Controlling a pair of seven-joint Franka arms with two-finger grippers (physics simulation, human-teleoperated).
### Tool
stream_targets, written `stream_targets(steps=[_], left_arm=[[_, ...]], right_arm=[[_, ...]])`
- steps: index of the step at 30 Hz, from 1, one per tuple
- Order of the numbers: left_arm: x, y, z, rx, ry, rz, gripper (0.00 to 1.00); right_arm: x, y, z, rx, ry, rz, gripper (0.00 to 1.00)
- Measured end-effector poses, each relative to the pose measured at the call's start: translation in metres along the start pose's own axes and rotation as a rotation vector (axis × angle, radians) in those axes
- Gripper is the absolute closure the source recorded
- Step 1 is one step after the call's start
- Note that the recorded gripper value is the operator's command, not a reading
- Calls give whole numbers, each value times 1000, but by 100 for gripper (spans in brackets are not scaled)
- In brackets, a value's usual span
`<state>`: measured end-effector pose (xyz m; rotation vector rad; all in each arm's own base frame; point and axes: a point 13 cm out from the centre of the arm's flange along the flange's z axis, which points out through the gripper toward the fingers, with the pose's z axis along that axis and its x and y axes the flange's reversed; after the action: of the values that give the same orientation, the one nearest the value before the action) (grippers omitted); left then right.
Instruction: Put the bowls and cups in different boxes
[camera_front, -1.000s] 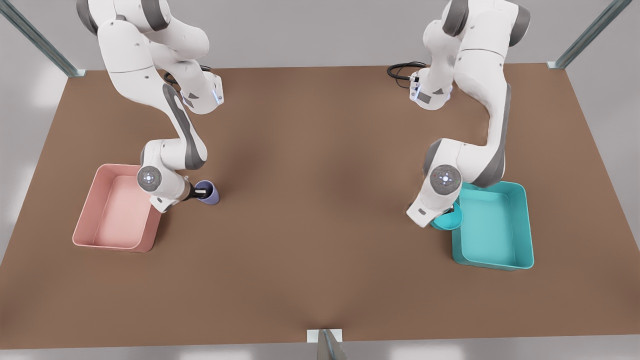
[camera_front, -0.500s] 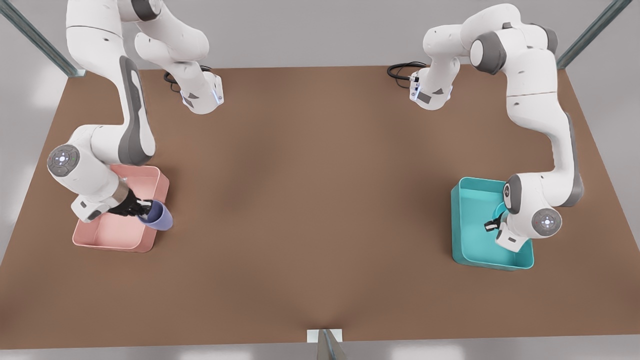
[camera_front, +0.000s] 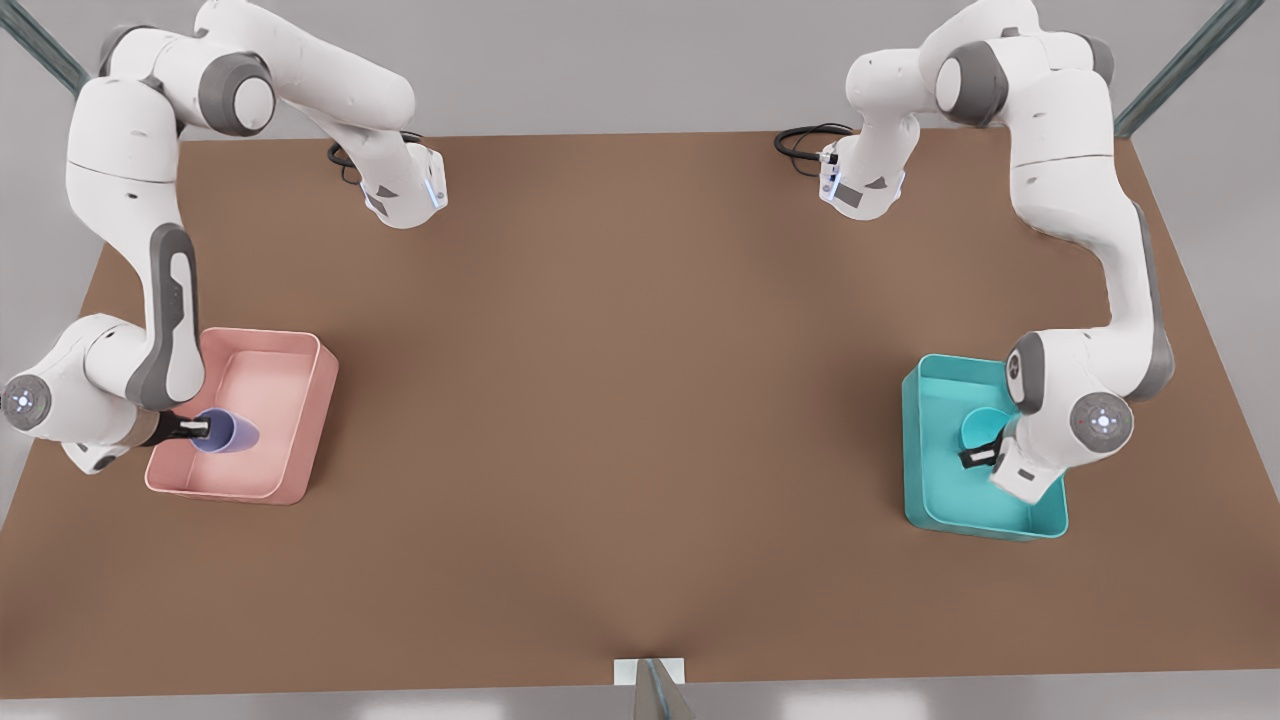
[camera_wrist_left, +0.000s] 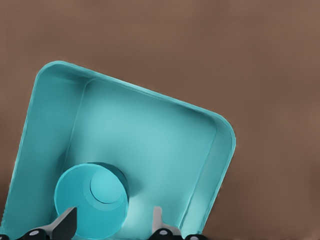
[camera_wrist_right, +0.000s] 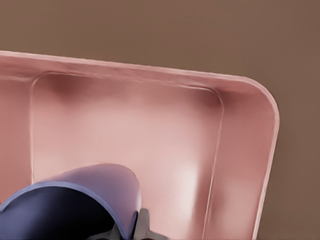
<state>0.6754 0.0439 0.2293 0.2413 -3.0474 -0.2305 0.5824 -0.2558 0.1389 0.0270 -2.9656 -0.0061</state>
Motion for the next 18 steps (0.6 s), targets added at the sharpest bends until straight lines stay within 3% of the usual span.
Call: stream_targets(steps=[4,5,6,9,18], left_arm=[[50,-88,-156,68,-62,153,0],[64,-101,-169,76,-44,184,0],[74,-110,-182,83,-33,206,0],[92,-99,-218,89,6,218,0],[142,-81,-220,56,192,260,0]], right_arm=[[-1,-5,21,-6,11,-37,79],[-1,-5,23,-6,12,-48,25],[-1,-5,24,-3,13,-57,0],[-1,-11,24,30,15,-77,0],[1,-1,-34,20,-25,-120,0]])
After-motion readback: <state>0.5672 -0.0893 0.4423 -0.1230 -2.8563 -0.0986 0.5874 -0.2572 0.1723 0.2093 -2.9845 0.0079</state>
